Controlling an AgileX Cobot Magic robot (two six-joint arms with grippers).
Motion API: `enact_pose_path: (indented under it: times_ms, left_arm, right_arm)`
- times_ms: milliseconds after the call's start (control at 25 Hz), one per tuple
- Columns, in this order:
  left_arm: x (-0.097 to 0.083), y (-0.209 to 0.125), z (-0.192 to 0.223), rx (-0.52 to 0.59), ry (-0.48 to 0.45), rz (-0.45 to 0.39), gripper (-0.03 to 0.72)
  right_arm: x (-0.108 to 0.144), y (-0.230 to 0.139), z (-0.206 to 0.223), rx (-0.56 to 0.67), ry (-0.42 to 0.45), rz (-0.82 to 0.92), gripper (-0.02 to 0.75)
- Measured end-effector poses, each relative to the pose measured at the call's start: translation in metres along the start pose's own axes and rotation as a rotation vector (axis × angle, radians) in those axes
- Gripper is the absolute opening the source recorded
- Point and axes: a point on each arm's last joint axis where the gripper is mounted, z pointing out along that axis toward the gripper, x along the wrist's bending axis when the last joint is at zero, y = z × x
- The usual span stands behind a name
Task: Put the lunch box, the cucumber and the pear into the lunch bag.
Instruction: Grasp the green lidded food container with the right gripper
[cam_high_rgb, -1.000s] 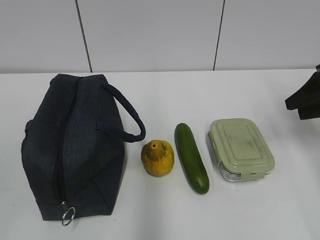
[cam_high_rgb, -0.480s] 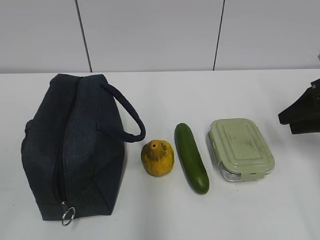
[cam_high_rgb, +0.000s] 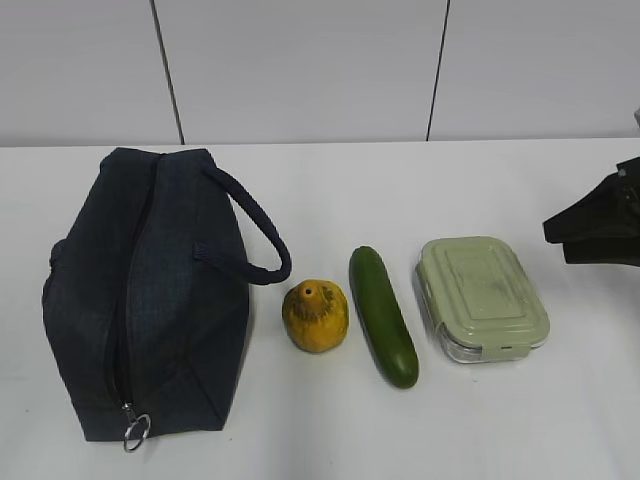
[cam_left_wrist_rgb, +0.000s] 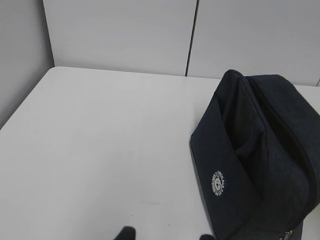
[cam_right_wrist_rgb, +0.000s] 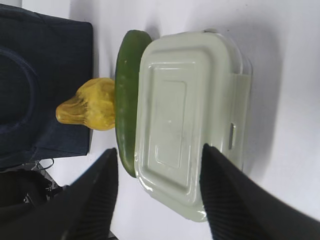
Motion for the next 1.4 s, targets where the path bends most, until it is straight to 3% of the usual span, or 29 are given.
enact_pose_path:
  times_ms: [680, 800, 1000, 1400]
  left_arm:
    - [0.0, 0.0, 0.0, 0.0, 0.0, 0.0, 0.246]
    - [0.0, 0.0, 0.0, 0.0, 0.0, 0.0, 0.246]
    - [0.0, 0.0, 0.0, 0.0, 0.0, 0.0, 0.246]
    - [0.0, 0.0, 0.0, 0.0, 0.0, 0.0, 0.246]
  right_arm:
    - [0.0, 0.0, 0.0, 0.001, -0.005, -0.033, 0.419]
    - [-0.001, -0.001, 0.0, 0.012, -0.012, -0.053, 0.466]
    - [-0.003, -0.003, 0.0, 0.039, -0.027, -0.069, 0.61]
    - [-0.04, 0.02, 0.011, 0.113, -0.093, 0.035, 0.629]
